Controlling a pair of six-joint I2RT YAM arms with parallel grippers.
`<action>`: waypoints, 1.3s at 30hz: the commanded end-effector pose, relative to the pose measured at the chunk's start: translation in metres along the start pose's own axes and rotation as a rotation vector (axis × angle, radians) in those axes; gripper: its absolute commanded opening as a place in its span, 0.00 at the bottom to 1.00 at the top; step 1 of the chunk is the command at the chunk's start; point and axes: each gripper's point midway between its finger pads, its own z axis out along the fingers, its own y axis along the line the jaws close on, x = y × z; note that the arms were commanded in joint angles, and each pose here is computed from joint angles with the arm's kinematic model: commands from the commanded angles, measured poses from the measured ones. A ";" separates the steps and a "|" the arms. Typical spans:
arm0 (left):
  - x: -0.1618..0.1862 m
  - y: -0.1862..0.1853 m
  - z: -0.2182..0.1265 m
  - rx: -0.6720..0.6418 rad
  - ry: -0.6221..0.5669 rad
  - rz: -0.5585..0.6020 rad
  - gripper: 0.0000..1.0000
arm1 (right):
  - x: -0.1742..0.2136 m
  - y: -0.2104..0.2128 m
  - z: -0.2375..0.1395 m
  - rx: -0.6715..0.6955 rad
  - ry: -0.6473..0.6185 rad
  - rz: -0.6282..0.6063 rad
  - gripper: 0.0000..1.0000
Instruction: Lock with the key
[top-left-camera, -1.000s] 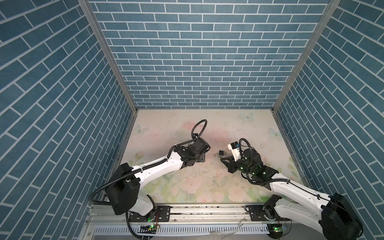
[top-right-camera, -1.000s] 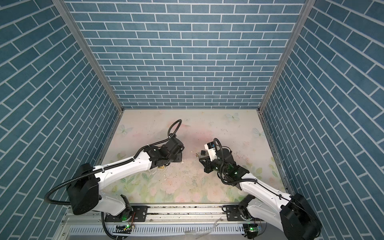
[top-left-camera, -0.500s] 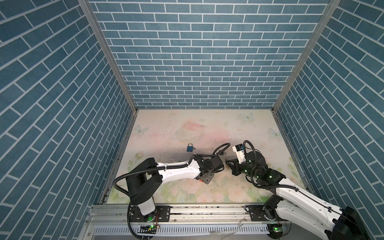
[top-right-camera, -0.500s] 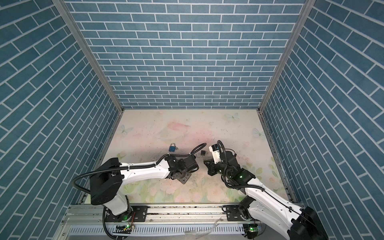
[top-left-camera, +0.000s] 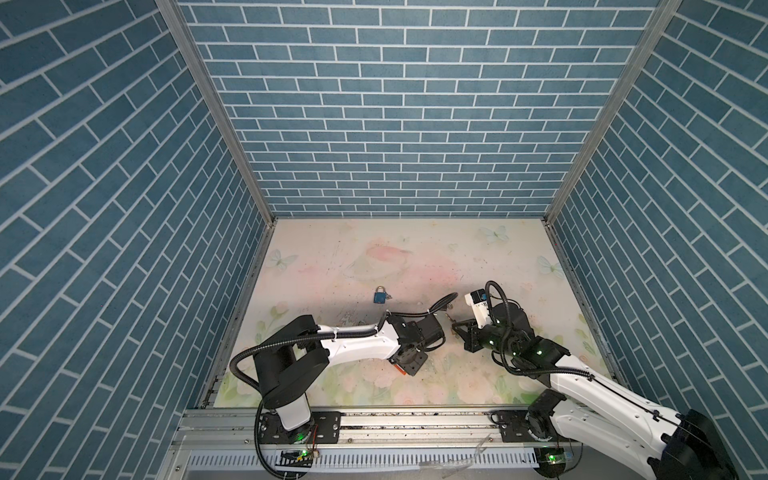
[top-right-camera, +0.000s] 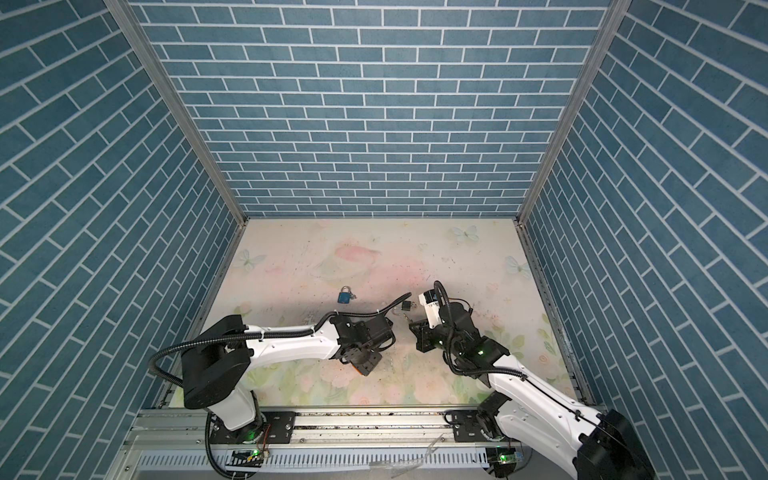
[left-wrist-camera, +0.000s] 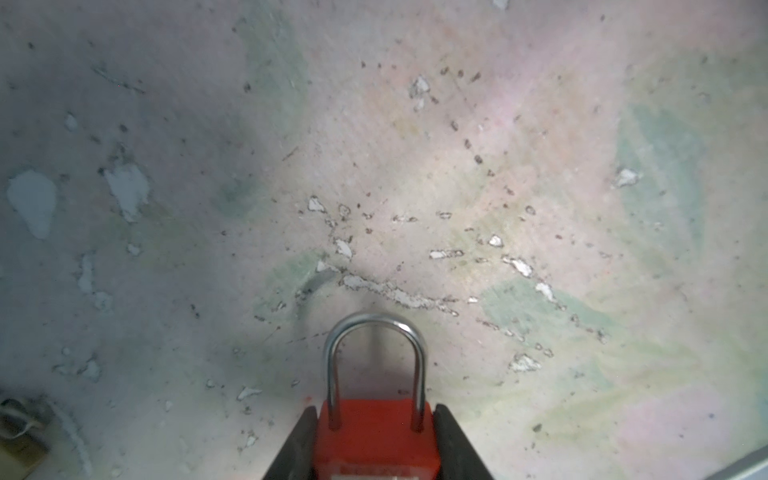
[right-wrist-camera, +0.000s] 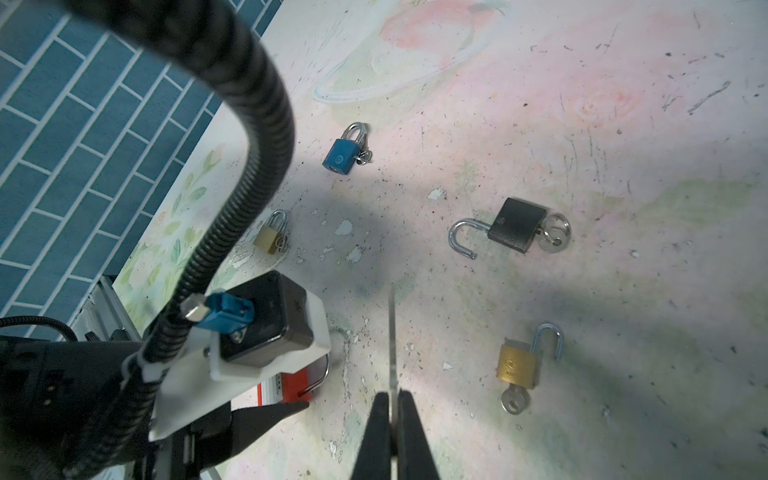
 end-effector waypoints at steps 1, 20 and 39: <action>0.014 -0.001 0.011 0.016 0.048 0.017 0.13 | 0.007 -0.008 0.001 0.030 0.014 0.025 0.00; -0.033 0.023 -0.051 0.039 -0.234 -0.025 0.66 | 0.021 0.002 0.000 -0.029 0.090 0.102 0.00; -0.072 0.139 -0.152 0.101 -0.839 -0.443 0.87 | 0.117 0.040 0.018 -0.128 0.424 0.434 0.00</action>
